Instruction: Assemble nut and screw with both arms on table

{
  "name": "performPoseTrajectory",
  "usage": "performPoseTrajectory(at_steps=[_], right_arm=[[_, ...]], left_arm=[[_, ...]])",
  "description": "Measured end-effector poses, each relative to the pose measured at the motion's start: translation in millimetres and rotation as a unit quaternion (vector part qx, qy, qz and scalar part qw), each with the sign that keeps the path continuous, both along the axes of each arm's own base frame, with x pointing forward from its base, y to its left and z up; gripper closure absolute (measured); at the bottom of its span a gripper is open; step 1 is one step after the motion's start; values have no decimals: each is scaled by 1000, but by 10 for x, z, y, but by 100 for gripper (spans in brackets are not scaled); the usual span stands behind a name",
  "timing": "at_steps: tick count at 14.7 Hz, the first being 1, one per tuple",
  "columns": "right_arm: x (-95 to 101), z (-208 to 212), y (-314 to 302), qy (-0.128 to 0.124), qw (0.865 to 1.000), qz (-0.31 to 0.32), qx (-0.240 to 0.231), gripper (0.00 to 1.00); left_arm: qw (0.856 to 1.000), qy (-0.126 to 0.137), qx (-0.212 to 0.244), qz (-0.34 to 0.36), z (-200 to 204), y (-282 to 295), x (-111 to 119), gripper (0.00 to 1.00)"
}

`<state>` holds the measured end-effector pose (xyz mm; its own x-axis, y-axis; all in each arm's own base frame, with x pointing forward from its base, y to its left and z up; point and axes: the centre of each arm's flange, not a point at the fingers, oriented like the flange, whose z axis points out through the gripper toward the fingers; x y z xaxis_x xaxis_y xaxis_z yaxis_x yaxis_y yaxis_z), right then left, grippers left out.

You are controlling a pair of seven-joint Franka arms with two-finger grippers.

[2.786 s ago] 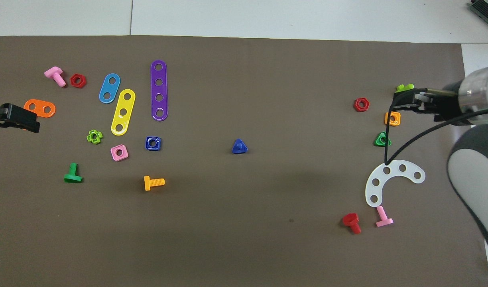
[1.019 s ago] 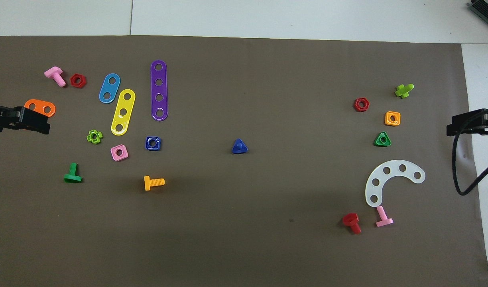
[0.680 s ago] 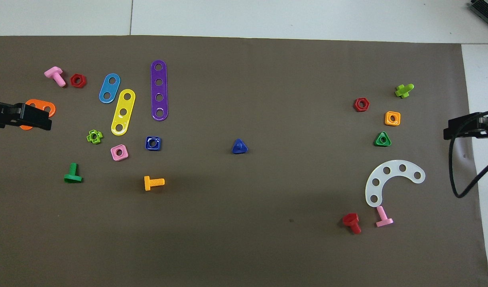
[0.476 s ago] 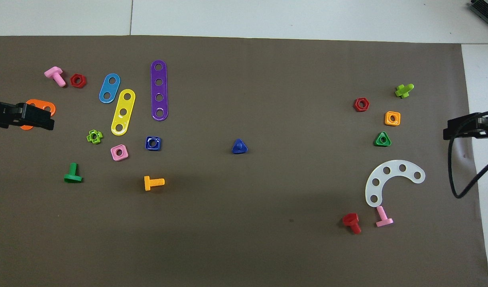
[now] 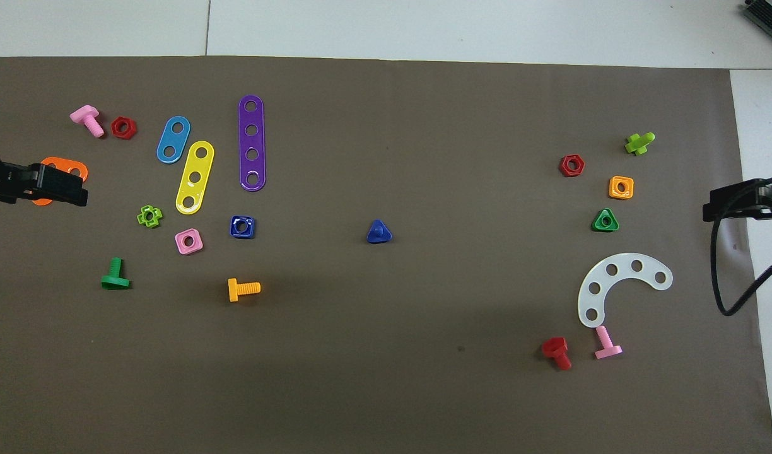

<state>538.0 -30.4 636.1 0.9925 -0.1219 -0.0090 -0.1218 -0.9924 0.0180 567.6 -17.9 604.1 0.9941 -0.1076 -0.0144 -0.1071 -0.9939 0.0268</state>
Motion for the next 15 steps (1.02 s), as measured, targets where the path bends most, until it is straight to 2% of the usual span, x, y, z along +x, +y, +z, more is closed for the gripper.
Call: performPoseTrajectory(at_steps=[9,12,15], right_arm=[[-1,3,7,0,1000,1,0,0],[-1,3,8,0,1000,1,0,0],[-1,3,9,0,1000,1,0,0]], left_arm=[[1000,3,0,3,-27,23,-29,0],[1000,-7,0,3,-33,3,-7,0],[1000,-17,-1,15,-221,-114,31,3]])
